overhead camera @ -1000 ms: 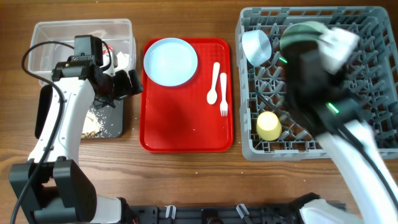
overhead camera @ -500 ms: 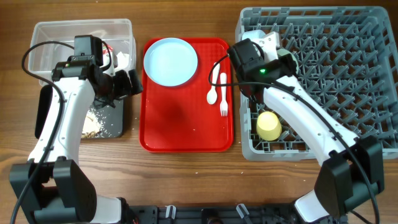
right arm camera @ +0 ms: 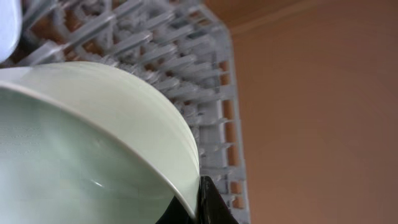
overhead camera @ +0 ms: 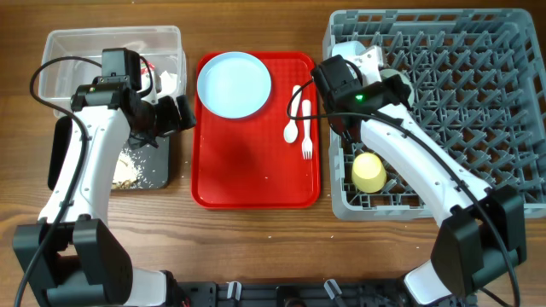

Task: Sort waste into correct bins and load items into the dishwasher rack
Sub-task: 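Place the green bowl in the rack's back row and release, then grasp the edge of the light-blue plate with the right gripper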

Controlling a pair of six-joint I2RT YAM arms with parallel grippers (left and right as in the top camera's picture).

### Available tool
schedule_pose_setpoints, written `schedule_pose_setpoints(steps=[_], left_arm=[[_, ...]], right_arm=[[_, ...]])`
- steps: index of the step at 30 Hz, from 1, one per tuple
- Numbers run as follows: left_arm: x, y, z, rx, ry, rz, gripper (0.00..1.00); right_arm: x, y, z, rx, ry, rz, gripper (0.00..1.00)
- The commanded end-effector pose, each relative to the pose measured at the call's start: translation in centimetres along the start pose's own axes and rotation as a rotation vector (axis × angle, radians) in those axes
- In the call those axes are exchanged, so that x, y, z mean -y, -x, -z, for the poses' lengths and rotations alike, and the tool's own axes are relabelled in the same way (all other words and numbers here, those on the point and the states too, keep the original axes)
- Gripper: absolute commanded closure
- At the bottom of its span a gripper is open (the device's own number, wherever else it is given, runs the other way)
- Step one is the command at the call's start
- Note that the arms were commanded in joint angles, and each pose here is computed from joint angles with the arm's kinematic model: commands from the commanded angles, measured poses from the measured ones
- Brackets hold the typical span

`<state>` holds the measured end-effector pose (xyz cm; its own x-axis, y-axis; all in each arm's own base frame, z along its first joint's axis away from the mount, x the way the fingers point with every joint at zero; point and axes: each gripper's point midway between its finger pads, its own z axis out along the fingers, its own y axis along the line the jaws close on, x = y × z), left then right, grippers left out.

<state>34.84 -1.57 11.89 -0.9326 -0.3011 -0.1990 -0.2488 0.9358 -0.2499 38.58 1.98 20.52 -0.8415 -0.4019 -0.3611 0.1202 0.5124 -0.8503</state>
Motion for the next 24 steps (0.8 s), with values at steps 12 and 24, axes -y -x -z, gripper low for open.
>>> schedule_pose_setpoints(steps=[12, 24], left_arm=[[0.1, 0.7, 0.9, 0.035, 0.001, -0.010, 0.00], [0.1, 0.7, 0.9, 0.035, 0.001, -0.010, 0.00]], right_arm=[[-2.6, 0.3, -0.9, 0.000, -0.079, 0.071, 0.96], [-5.6, 0.5, 1.7, 0.050, 0.013, 0.203, 0.82]])
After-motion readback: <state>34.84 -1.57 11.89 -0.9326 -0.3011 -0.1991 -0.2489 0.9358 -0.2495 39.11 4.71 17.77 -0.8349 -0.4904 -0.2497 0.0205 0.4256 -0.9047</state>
